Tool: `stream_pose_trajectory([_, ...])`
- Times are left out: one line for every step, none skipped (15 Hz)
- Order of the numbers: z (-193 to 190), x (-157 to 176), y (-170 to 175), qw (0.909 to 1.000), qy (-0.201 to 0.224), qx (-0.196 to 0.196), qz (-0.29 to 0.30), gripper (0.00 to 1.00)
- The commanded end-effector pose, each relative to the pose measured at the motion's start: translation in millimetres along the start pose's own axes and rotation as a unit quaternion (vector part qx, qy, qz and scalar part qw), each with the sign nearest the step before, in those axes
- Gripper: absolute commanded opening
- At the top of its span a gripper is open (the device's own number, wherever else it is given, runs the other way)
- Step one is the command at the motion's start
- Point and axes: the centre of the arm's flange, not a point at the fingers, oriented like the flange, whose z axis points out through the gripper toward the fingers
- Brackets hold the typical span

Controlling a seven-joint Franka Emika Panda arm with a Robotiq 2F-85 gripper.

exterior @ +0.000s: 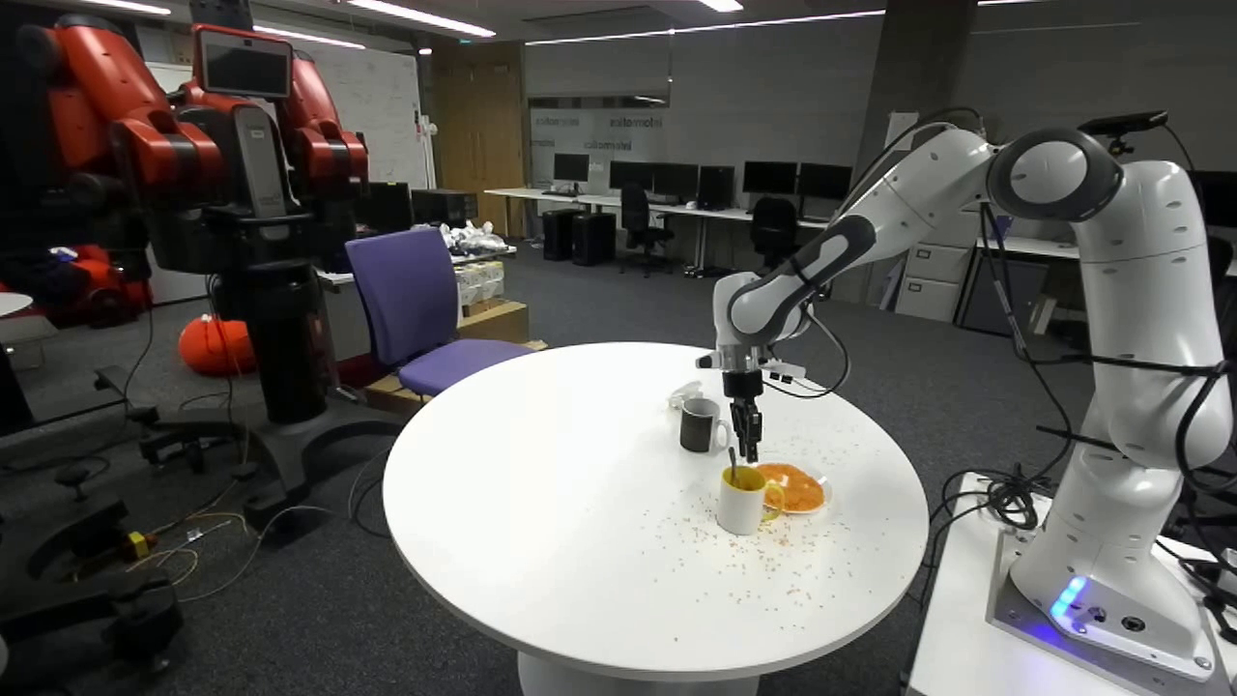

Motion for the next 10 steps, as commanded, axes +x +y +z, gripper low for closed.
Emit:
stream_pose_trajectory([-2.2,3.1,-2.2,0.9997,0.025,0.005,0.002,0.42])
stream_pose_trajectory([-2.3,4.3,-2.2,0.9996,0.029,0.007,0.002,0.45])
stream_pose_trajectory([-2.4,5.6,-1.9,0.9995,0.032,0.006,0.003,0.42])
stream_pose_trajectory([-2.3,6.7,-1.1,0.9993,0.036,0.005,0.004,0.44])
stream_pose_trajectory([-2.2,7.7,-0.3,0.9992,0.039,0.003,0.004,0.46])
stream_pose_trajectory([-1.8,8.5,0.4,0.9992,0.04,0.002,0.004,0.46])
stream_pose_trajectory([-2.0,9.5,1.3,0.9991,0.043,0.002,0.004,0.47])
stream_pose_trajectory([-1.8,10.6,2.2,0.999,0.045,0.001,0.004,0.46])
stream_pose_trajectory([-1.8,12.5,3.0,0.9989,0.047,0.0,0.004,0.45])
stream_pose_trajectory([-1.5,14.1,3.8,0.9988,0.048,-0.001,0.003,0.43])
